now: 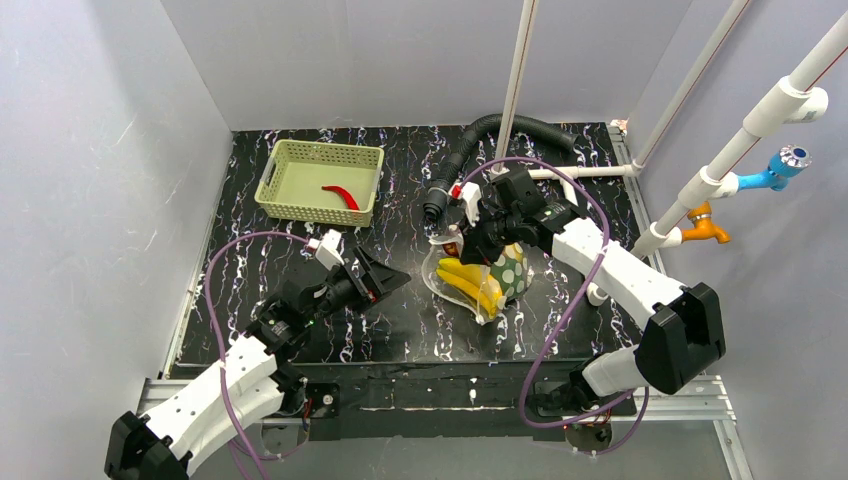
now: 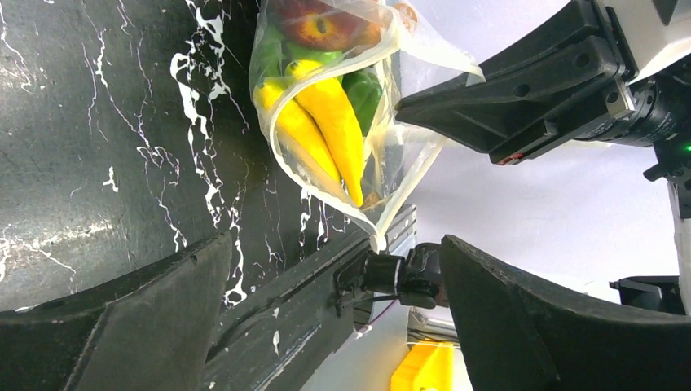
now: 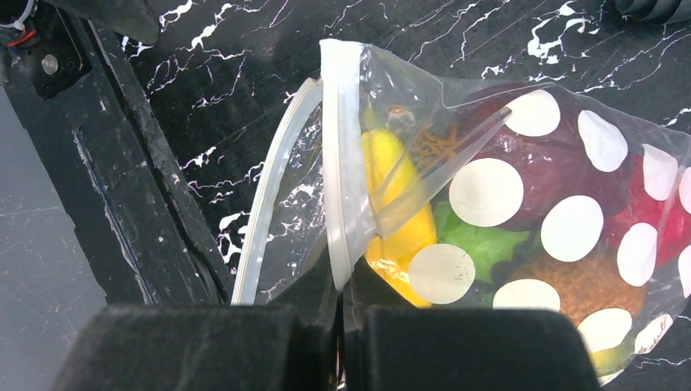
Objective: Open the zip-top bag and remove the fake food
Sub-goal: Pick up the fake fruit from the zipper food storage bag.
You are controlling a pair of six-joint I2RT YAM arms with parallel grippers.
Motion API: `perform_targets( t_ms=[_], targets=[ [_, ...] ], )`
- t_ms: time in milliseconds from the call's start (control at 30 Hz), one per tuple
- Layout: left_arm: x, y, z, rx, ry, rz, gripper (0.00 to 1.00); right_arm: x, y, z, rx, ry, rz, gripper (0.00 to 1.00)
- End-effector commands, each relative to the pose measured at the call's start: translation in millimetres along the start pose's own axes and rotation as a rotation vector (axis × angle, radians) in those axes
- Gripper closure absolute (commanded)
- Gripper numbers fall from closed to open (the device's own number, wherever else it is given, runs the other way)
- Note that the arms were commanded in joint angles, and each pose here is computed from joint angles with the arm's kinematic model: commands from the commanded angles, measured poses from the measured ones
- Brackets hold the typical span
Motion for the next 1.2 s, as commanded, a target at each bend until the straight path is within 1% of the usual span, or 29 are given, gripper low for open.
perform_targets(
  t_ms=[0,100,167,233,267,333,367,400,433,500,567,733,933,1033,1167],
  targets=[
    [-1,-14,6,0.008,0.020,0.005,0.02,-2,-1,-6,0.011,-0.029,-0.015,0.99],
    [-7,-20,16,-0.034,0.019,-0.028,0.02,-3,-2,-5,0.008,-0.025,-0.017,0.99],
    [-15,-25,25,-0.069,0.004,-0.066,0.05,-4,-2,-5,0.007,-0.023,-0.019,0.99],
    [-23,-31,32,-0.091,0.000,-0.091,0.13,-4,-2,-5,0.006,-0.021,-0.022,0.99],
    [-27,-32,35,-0.093,0.001,-0.105,0.14,-4,-2,-6,0.006,-0.021,-0.021,0.99],
    [-36,-34,40,-0.096,-0.005,-0.132,0.20,-4,-2,-6,0.008,-0.024,-0.020,0.99],
    [-42,-36,41,-0.097,-0.009,-0.137,0.24,-4,-2,-6,0.008,-0.023,-0.020,0.99],
    [-47,-38,41,-0.096,-0.015,-0.139,0.31,-4,-2,-6,0.007,-0.022,-0.021,0.99],
    [-52,-40,41,-0.096,-0.023,-0.135,0.35,-4,-2,-6,0.007,-0.023,-0.023,0.99],
    [-63,-44,40,-0.096,-0.041,-0.136,0.37,-4,-2,-6,0.007,-0.023,-0.023,0.99],
    [-76,-44,40,-0.095,-0.057,-0.143,0.45,-3,-2,-6,0.009,-0.023,-0.021,0.99],
    [-101,-43,40,-0.086,-0.091,-0.153,0.48,-2,-1,-6,0.015,-0.028,-0.017,0.99],
    [-117,-46,36,-0.095,-0.155,-0.171,0.56,-1,-1,-7,0.016,-0.033,-0.017,0.99],
    [-124,-44,34,-0.091,-0.180,-0.199,0.56,-1,0,-7,0.018,-0.032,-0.017,0.99],
    [-132,-38,33,-0.114,-0.203,-0.266,0.53,0,0,-7,0.022,-0.036,-0.017,0.99]
  ],
)
Point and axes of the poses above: each gripper's point midway between its finger pads, its own x axis back along the fingers, its own y axis along the line the jaws close on, z = x × y, the point moved 10 cm from there along x, back along the fingers, and after that the axes turned 12 degrees about x, right-handed, at the moved point
